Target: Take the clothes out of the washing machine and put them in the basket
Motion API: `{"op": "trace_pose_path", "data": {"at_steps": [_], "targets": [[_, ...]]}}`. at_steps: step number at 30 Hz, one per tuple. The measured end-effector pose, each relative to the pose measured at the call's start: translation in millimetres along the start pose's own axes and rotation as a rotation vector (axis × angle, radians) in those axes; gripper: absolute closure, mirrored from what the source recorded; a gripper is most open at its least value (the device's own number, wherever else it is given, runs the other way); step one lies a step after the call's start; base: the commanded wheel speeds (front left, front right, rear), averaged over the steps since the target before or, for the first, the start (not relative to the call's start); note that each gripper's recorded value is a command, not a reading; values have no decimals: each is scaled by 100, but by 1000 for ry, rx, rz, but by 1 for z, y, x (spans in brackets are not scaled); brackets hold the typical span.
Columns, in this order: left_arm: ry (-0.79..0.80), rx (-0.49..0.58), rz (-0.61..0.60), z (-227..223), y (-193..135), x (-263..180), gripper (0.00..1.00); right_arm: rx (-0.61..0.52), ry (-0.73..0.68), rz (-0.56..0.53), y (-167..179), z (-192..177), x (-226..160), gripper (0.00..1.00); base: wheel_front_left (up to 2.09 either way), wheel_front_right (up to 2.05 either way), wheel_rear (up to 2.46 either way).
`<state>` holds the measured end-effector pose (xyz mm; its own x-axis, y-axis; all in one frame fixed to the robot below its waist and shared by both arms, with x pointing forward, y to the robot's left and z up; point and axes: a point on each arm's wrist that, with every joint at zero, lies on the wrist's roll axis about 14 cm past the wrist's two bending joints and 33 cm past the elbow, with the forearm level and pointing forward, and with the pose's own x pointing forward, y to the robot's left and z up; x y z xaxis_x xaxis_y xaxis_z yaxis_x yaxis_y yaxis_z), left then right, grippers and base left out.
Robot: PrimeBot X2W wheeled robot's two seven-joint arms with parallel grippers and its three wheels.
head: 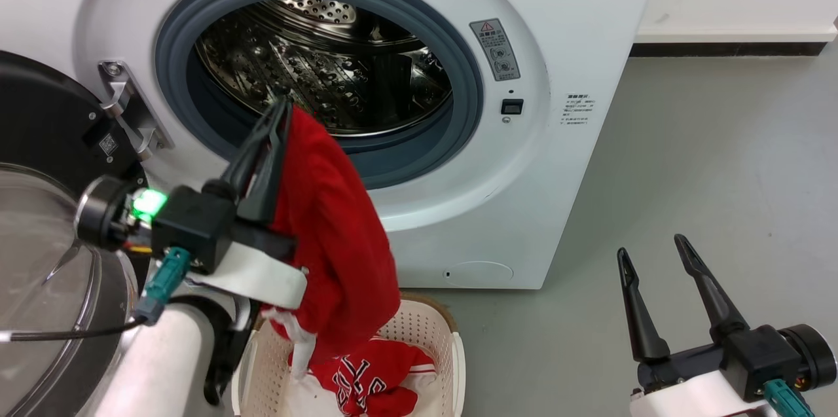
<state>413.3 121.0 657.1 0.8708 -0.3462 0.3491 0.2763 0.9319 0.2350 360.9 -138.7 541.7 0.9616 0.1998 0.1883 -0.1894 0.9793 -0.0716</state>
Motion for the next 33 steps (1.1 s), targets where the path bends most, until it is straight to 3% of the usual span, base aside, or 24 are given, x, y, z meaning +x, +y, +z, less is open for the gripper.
{"op": "trace_pose_path", "data": {"at_steps": [6, 18, 33], "targets": [[166, -83, -20, -57, -19, -24, 100, 4, 17, 3, 0, -7, 4, 0, 0, 0, 0], [579, -275, -26, -215, -56, -83, 100, -18, 53, 0, -10, -32, 39, 0, 0, 0, 0], [1090, -326, -107, -387, -92, -149, 100, -34, 175, -72, -46, -104, 73, 0, 0, 0, 0]]}}
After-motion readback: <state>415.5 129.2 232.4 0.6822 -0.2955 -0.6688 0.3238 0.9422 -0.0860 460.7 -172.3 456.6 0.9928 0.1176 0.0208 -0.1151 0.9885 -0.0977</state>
